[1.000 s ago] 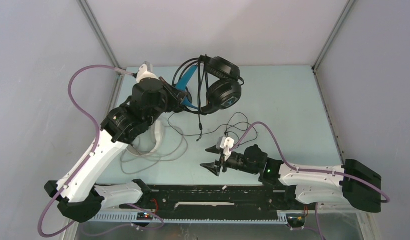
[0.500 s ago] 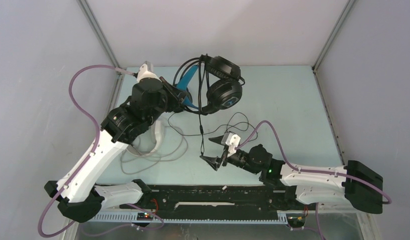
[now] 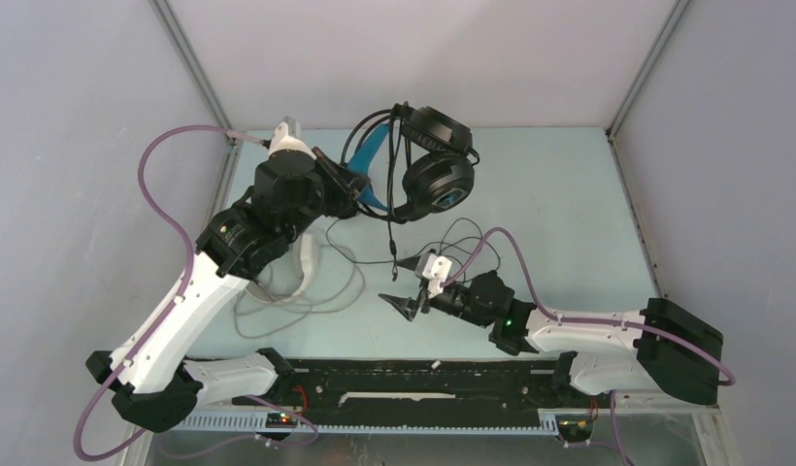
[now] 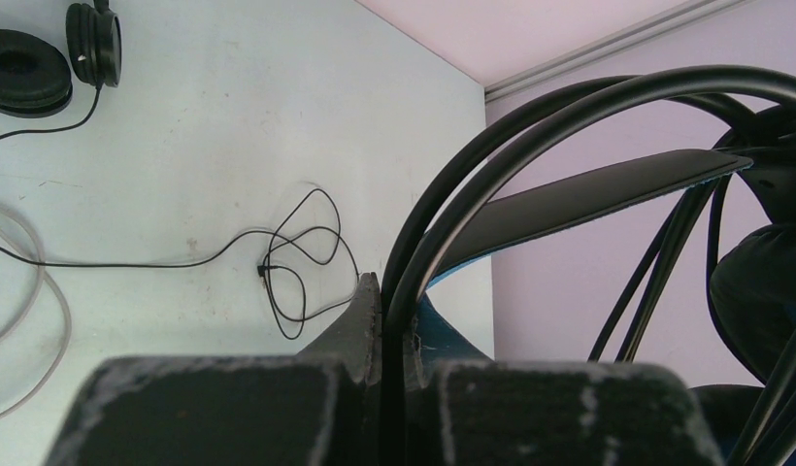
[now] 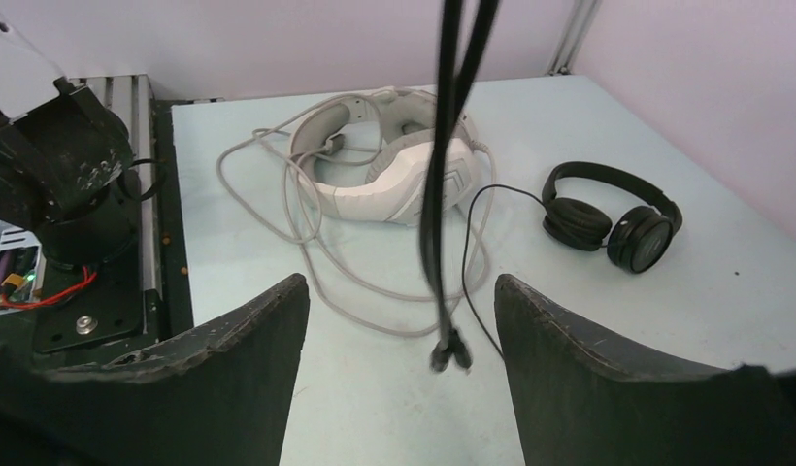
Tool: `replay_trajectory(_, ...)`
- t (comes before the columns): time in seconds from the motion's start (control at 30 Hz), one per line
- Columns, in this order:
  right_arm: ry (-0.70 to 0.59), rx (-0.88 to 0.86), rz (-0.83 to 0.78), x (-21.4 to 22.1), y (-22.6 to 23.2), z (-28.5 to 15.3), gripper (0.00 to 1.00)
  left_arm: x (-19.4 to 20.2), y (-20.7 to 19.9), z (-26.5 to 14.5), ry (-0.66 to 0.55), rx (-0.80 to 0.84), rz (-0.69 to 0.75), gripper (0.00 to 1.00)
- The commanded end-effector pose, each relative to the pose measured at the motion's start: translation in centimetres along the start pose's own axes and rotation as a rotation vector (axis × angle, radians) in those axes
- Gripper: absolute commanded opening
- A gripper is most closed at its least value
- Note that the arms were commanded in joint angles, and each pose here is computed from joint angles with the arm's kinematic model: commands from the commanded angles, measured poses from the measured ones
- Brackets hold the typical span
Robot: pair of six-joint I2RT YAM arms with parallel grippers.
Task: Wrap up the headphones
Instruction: Wrap the headphones cable around the headphones.
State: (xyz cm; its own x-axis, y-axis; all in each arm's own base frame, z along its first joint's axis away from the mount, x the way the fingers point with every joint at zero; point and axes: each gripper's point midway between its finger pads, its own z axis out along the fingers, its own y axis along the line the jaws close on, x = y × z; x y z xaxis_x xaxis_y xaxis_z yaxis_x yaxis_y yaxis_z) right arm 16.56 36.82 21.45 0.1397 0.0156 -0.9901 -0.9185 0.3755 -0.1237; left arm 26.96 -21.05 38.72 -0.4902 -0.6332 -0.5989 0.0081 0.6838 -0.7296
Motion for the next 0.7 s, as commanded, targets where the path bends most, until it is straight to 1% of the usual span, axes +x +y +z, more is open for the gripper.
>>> replay_trajectory(0.0, -0.123, 0.021, -0.041, -3.7, -1.2, 1.1, 0.72, -4.0, -5.7, -3.4, -0.088, 0.210, -0.123, 0.00)
replay_trajectory(0.13, -0.122, 0.015, -0.053, -3.3, -1.3, 1.4, 0.70, -4.1, -5.8, -3.7, -0.089, 0.218, -0.125, 0.00)
replay_trajectory(0.2, -0.112, 0.009, -0.051, -2.8, -1.2, 1.6, 0.67, -4.2, -5.8, -3.7, -0.088, 0.220, -0.127, 0.00)
replay_trajectory(0.23, -0.106, 0.002, -0.050, -2.6, -1.1, 1.6, 0.62, -4.2, -5.9, -3.8, -0.088, 0.222, -0.128, 0.00)
replay_trajectory(0.37, -0.069, -0.008, -0.026, -1.5, -0.8, 1.6, 0.29, -4.1, -6.2, -4.3, -0.077, 0.244, -0.122, 0.00)
replay_trajectory(0.5, -0.046, 0.008, 0.010, -0.8, -1.4, 1.2, 0.05, -3.4, -7.0, -4.8, -0.034, 0.299, -0.067, 0.00)
replay_trajectory(0.53, -0.041, 0.012, 0.017, -0.7, -1.7, 1.1, 0.01, -3.0, -7.4, -5.1, -0.017, 0.325, -0.039, 0.00)
replay_trajectory(0.67, -0.037, 0.030, 0.049, -1.3, -3.1, 0.1, 0.00, -1.6, -8.3, -5.9, 0.041, 0.430, 0.073, 0.00)
